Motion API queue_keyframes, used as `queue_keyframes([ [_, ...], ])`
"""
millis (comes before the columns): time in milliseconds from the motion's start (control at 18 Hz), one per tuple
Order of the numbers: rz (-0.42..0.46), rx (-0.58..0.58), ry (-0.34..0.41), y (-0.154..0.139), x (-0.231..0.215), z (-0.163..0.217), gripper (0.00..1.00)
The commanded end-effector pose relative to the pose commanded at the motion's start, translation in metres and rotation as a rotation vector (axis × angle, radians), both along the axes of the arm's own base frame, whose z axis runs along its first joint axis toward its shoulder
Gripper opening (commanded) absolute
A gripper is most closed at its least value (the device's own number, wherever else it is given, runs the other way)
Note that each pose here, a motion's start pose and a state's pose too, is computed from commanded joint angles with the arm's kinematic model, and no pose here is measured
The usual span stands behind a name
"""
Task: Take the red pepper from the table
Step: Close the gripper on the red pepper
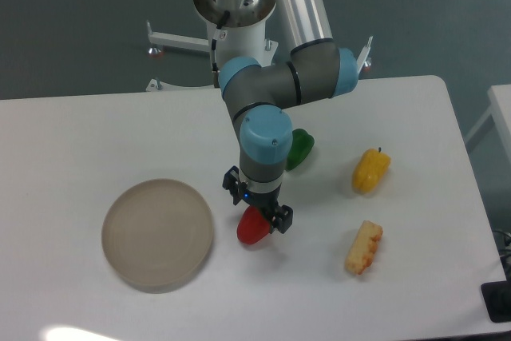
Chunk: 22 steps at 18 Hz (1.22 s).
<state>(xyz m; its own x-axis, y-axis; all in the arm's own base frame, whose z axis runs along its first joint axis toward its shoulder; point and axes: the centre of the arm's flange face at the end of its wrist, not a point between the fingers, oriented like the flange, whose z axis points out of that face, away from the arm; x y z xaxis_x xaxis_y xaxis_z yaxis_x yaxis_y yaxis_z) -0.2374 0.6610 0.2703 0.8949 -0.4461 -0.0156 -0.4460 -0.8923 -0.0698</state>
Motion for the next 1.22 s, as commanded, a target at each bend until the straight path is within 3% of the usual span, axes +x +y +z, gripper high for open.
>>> queue_keyframes([
  [1000, 0.001, -0.023, 0.023, 0.0, -0.001, -0.022, 1.0],
  [1056, 0.002, -0.025, 0.026, 0.0, -0.002, -0.022, 0.98],
  [1111, 0.0, -0.025, 0.026, 0.001, -0.002, -0.023, 0.86],
  [1222, 0.0, -0.023, 0.027, 0.001, -0.002, -0.022, 0.73],
])
